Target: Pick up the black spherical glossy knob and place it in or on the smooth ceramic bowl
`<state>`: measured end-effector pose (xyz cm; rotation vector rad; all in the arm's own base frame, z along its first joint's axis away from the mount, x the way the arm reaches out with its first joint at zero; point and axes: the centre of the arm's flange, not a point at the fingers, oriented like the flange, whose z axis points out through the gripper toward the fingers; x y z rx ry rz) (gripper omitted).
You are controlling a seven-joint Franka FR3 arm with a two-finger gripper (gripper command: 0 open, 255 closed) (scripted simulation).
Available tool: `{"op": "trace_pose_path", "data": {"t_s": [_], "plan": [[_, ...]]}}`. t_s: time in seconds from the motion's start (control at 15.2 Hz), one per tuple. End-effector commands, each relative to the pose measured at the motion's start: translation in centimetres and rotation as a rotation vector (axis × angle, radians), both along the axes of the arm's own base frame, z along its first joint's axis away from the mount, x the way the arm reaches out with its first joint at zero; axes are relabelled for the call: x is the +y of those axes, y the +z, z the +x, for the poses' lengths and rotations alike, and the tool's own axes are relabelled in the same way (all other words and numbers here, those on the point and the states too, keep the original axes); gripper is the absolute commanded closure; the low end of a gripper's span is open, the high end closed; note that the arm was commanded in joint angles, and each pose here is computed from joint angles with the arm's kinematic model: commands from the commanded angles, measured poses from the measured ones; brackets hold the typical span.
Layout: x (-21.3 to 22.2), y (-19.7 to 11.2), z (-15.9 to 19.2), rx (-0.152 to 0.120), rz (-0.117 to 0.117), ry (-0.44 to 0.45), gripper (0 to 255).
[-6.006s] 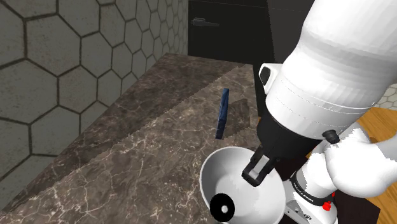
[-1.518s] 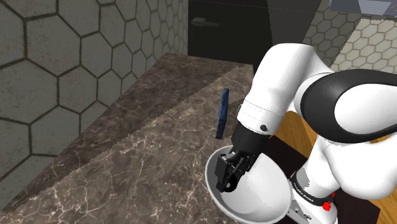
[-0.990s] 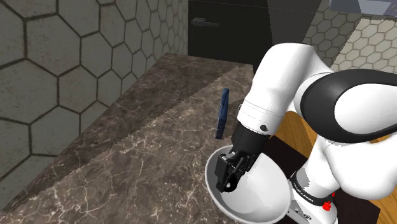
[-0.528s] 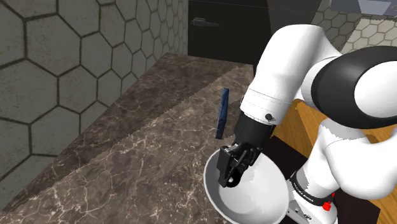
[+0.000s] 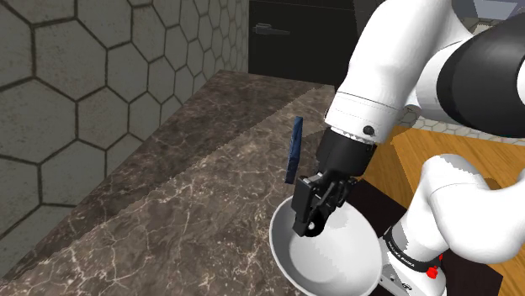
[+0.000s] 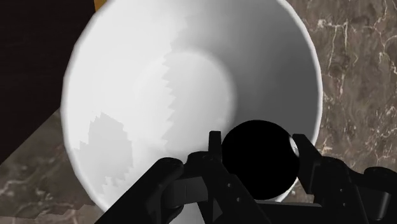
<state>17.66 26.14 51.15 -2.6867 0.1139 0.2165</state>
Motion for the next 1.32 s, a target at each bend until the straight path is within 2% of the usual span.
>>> {"op": "trace_pose_path", "data": {"t_s": [0.0,0.79,0.99,1.25], "plan": [[0.0,1.0,0.1,0.0,0.0,0.0,255],[0.0,7.3,0.1,0.0,0.0,0.0,255],[-0.4,7.9,-3.3,0.0,0.0,0.0,255],[-0.4,5.7,-3.3,0.0,0.0,0.0,255]]}}
